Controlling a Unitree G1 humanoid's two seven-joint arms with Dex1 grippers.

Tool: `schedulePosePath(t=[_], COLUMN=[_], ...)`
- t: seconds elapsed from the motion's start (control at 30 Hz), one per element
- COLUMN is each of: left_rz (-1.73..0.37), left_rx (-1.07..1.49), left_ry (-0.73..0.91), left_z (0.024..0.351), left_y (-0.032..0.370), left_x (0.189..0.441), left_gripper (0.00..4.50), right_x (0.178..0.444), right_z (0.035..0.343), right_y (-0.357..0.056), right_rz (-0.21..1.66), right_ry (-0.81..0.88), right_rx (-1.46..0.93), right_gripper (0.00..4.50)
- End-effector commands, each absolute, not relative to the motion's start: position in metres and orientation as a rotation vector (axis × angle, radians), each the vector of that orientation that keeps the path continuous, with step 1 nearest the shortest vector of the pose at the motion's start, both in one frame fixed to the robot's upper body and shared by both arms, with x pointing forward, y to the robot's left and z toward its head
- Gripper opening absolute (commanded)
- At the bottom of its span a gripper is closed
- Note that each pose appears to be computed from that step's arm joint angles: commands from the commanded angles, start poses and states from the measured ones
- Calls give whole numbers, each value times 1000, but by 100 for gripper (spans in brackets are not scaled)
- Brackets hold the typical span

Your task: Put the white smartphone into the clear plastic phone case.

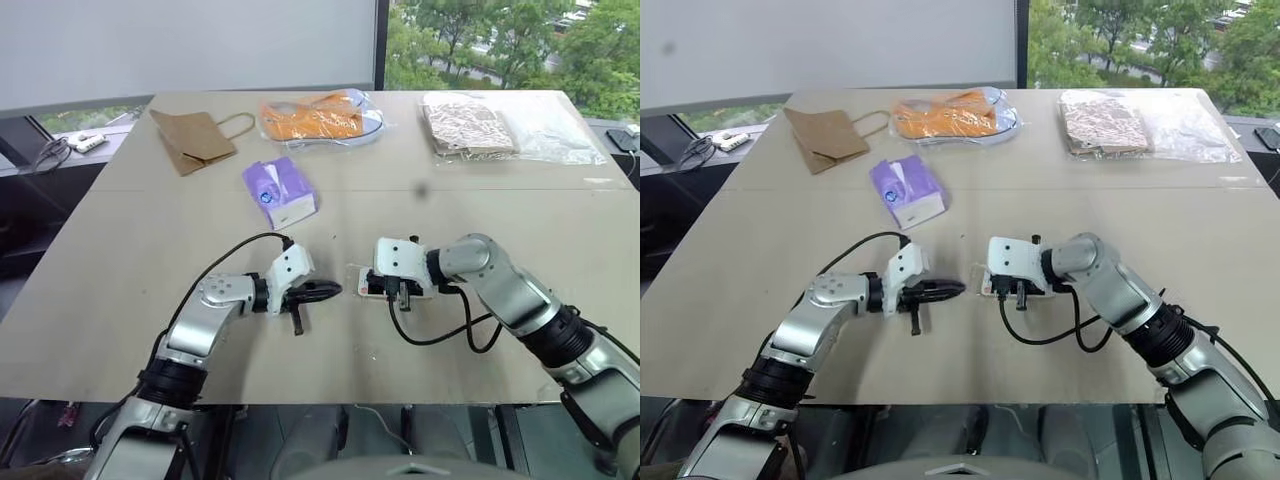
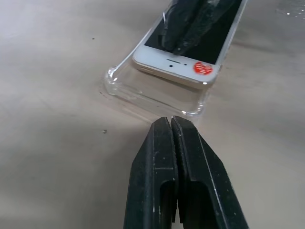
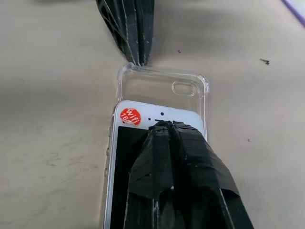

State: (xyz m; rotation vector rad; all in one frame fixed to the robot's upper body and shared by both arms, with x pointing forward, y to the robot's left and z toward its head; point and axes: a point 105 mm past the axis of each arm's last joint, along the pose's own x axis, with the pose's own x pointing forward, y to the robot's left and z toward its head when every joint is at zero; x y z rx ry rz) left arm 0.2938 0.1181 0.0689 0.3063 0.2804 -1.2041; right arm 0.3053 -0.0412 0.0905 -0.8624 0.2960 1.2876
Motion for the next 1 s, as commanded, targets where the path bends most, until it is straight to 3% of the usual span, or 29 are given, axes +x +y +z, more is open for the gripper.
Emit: schedulePosePath(t=[0.03, 1.0], left_rz=[-1265, -1248], left_rx=[310, 300], left_ry=[238, 270], left_z=[71, 56], left_y=[106, 120], left_x=[285, 288], left_gripper=[7, 7], right_x=[297, 276], right_z=[39, -32], right_y=[-63, -91], right_rz=[1282, 1391], right_ry=[501, 684], right_rx=[-896, -1053], right_gripper=[0, 0])
